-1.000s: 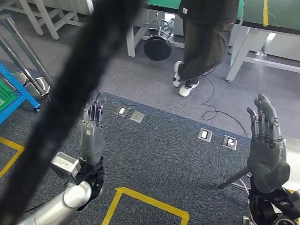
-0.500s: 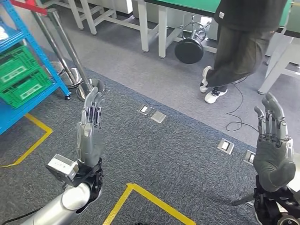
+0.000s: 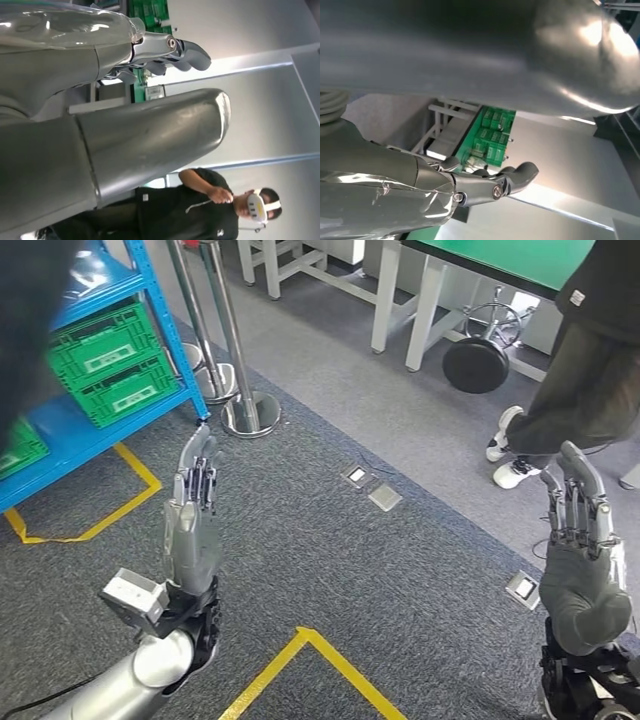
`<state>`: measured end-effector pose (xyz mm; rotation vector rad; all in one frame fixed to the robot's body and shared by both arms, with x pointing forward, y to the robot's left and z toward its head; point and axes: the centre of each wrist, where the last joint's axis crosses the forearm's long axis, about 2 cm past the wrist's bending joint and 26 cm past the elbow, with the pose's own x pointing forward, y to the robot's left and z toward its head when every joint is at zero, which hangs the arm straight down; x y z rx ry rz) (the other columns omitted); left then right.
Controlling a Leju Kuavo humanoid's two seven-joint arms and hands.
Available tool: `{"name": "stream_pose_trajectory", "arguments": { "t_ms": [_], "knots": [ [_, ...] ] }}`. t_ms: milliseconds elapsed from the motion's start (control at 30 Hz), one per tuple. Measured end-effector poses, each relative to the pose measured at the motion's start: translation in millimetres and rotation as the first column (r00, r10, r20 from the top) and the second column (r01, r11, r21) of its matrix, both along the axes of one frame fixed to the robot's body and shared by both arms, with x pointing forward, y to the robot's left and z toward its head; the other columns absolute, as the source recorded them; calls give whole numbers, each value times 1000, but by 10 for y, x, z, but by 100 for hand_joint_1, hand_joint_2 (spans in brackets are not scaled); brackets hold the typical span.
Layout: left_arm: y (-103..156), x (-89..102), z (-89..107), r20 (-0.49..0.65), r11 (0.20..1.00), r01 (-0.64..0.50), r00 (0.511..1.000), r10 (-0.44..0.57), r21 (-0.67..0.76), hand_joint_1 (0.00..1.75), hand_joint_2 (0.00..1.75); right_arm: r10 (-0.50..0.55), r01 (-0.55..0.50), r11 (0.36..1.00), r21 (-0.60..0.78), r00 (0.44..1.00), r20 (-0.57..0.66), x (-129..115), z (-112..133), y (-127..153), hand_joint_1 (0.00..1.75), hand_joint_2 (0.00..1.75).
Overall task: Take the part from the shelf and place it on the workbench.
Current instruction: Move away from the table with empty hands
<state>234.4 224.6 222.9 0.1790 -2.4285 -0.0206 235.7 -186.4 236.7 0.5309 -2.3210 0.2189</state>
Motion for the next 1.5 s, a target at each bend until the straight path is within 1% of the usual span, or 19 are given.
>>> {"name": "stream_pose_trajectory", "arguments": {
  "t_ms": [667, 1500],
  "knots": [
    [-1, -10, -6, -3, 1000, 2, 1000, -2, 0, 0, 0, -4, 4, 1000, 0, 1000, -11, -13, -26, -12, 0, 0],
    [11, -27, 1, 2, 1000, -7, 1000, 7, 7, 0, 0, 21, -21, 1000, -2, 1000, -7, 22, -31, -18, 0, 0]
  ]
}}
